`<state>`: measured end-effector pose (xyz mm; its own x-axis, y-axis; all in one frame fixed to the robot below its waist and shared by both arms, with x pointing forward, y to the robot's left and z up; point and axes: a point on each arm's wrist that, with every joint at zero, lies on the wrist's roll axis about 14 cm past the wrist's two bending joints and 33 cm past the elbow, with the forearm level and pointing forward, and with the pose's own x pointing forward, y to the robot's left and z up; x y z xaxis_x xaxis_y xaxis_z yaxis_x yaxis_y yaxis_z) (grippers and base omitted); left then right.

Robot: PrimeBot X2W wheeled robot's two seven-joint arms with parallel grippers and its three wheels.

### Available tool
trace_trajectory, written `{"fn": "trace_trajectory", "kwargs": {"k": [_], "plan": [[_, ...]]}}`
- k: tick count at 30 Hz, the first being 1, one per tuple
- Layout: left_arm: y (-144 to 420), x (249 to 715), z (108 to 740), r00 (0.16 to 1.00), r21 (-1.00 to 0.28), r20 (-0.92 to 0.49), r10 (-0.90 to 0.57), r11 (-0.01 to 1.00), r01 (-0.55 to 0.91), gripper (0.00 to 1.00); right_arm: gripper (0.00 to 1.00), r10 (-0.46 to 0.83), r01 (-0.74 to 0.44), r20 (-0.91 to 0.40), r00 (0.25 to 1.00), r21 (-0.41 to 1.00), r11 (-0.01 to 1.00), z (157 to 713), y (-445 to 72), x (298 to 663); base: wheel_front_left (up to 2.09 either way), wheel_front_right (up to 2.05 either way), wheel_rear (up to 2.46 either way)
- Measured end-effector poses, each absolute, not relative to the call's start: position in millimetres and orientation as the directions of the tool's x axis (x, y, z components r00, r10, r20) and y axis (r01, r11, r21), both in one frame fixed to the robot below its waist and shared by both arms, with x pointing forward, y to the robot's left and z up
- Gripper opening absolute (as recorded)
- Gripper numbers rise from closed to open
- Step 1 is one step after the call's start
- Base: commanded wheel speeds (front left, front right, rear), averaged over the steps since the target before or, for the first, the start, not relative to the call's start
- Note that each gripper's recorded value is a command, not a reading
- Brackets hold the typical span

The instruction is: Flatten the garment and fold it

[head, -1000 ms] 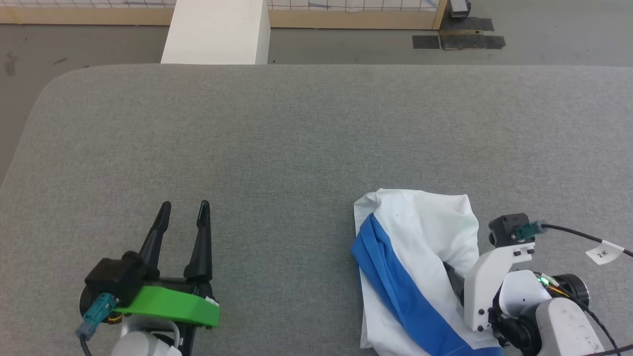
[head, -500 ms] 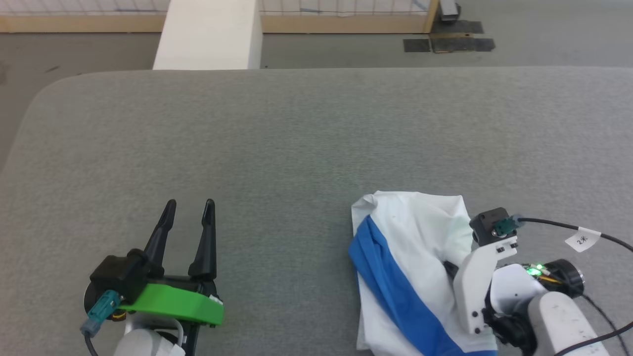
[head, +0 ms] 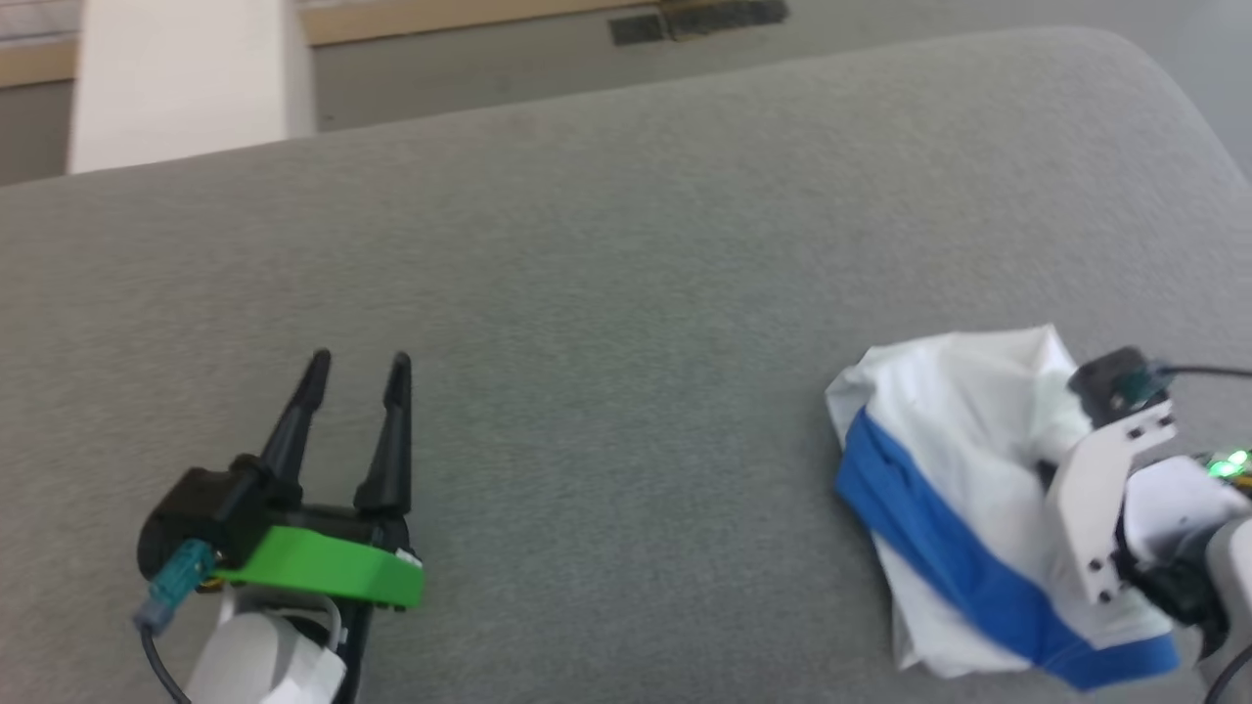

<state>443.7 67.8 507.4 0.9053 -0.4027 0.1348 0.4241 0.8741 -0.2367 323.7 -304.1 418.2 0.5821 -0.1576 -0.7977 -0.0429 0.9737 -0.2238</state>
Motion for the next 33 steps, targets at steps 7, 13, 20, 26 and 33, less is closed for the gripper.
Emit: {"fn": "trace_trajectory", "kwargs": {"k": [7, 13, 20, 26, 33], "plan": [[43, 479, 497, 0.866, -0.218, 0.140, -0.480, 0.838, 0.500, 1.00, 0.00, -0.327, 0.130, -0.735, 0.594, -0.313, 0.941, 435, -376, 338, 0.00, 0.00, 0.00], [38, 499, 470, 0.857, -0.209, 0.094, -0.507, 0.831, 0.515, 1.00, 0.00, -0.464, 0.240, -0.709, 0.531, -0.399, 0.885, 430, -433, 346, 0.00, 0.00, 0.00], [47, 513, 431, 0.866, -0.221, 0.020, -0.499, 0.843, 0.491, 1.00, 0.00, -0.574, 0.275, -0.652, 0.496, -0.509, 0.815, 431, -480, 370, 0.00, 0.00, 0.00], [55, 516, 414, 0.875, -0.235, -0.003, -0.484, 0.851, 0.470, 1.00, 0.00, -0.610, 0.258, -0.581, 0.539, -0.576, 0.776, 440, -503, 407, 0.00, 0.00, 0.00], [74, 517, 401, 0.896, -0.228, -0.027, -0.443, 0.876, 0.426, 1.00, 1.00, -0.591, 0.232, -0.580, 0.561, -0.575, 0.785, 415, -504, 438, 0.00, 0.00, 0.00]]}}
